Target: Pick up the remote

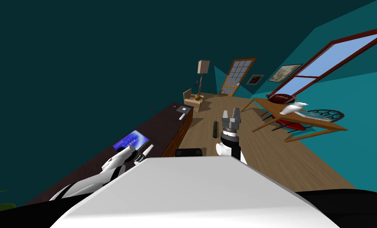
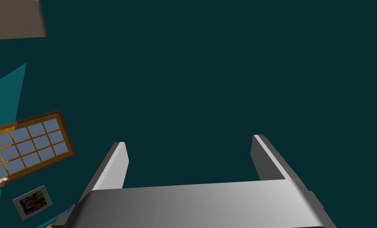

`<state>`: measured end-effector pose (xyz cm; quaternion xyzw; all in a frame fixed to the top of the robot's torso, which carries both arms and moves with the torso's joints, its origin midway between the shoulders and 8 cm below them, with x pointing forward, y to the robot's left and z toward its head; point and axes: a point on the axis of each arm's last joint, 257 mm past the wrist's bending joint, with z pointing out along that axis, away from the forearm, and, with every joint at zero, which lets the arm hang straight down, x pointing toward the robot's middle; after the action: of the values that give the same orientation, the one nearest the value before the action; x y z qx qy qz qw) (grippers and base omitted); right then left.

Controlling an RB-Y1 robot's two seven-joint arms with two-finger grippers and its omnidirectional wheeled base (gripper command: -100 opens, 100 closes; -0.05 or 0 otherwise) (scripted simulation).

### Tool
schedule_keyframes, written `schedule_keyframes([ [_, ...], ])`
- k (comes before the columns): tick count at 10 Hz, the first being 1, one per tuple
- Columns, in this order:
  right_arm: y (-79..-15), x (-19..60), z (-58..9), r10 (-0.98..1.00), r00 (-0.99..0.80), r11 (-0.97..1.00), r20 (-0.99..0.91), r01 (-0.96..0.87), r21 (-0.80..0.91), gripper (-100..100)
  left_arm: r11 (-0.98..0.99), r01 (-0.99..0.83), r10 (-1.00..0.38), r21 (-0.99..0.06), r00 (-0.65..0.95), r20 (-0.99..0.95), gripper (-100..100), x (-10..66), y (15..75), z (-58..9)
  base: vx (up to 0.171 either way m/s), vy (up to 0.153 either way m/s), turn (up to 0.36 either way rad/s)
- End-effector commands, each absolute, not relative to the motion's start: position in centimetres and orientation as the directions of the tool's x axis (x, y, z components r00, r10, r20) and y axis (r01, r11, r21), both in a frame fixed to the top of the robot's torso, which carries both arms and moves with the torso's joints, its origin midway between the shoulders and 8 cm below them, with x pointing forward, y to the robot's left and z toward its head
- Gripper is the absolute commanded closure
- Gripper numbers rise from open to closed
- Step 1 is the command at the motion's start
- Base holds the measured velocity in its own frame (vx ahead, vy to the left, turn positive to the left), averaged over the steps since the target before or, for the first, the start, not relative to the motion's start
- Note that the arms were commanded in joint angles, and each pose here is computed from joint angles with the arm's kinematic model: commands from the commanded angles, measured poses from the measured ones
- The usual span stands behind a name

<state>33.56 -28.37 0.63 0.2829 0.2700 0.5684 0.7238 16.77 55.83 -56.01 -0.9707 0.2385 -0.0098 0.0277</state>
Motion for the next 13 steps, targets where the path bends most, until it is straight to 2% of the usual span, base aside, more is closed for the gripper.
schedule_keyframes([
  [1,-28.4,33.6,0.6,0.976,0.208,0.194,-0.069,-0.670,0.716,0,-0.885,-0.463,-0.464,-0.059,0.886,0.006,-100,16.8,55.8,-56.0,-0.006,-0.005,-0.005],
  [2,-28.4,33.6,0.6,0.976,0.208,0.194,-0.069,-0.670,0.717,0,-0.885,-0.462,-0.463,-0.060,0.886,0.006,100,16.8,55.8,-56.1,0.000,0.000,0.000],
  [6,-28.4,33.6,0.6,0.976,0.208,0.194,-0.069,-0.670,0.717,0,-0.885,-0.461,-0.463,-0.060,0.887,0.007,100,16.8,55.8,-56.0,0.000,0.000,0.000],
  [7,-28.4,33.6,0.6,0.976,0.208,0.194,-0.069,-0.670,0.717,0,-0.885,-0.461,-0.463,-0.060,0.887,0.007,0,16.8,55.8,-56.0,0.000,0.000,0.000],
  [8,-28.4,33.6,0.6,0.976,0.208,0.194,-0.069,-0.670,0.717,0,-0.885,-0.464,-0.464,-0.043,0.886,0.005,100,16.4,54.6,-57.0,0.007,0.017,0.011],
  [12,-28.4,33.6,0.6,0.976,0.208,0.194,-0.069,-0.670,0.717,0,-0.888,-0.458,-0.459,-0.047,0.889,0.005,100,16.9,56.5,-54.9,0.000,0.000,0.000],
  [13,-28.4,33.6,0.6,0.976,0.208,0.194,-0.069,-0.670,0.717,0,-0.888,-0.457,-0.458,-0.045,0.889,0.004,0,16.8,56.5,-54.8,0.000,0.000,0.000],
])
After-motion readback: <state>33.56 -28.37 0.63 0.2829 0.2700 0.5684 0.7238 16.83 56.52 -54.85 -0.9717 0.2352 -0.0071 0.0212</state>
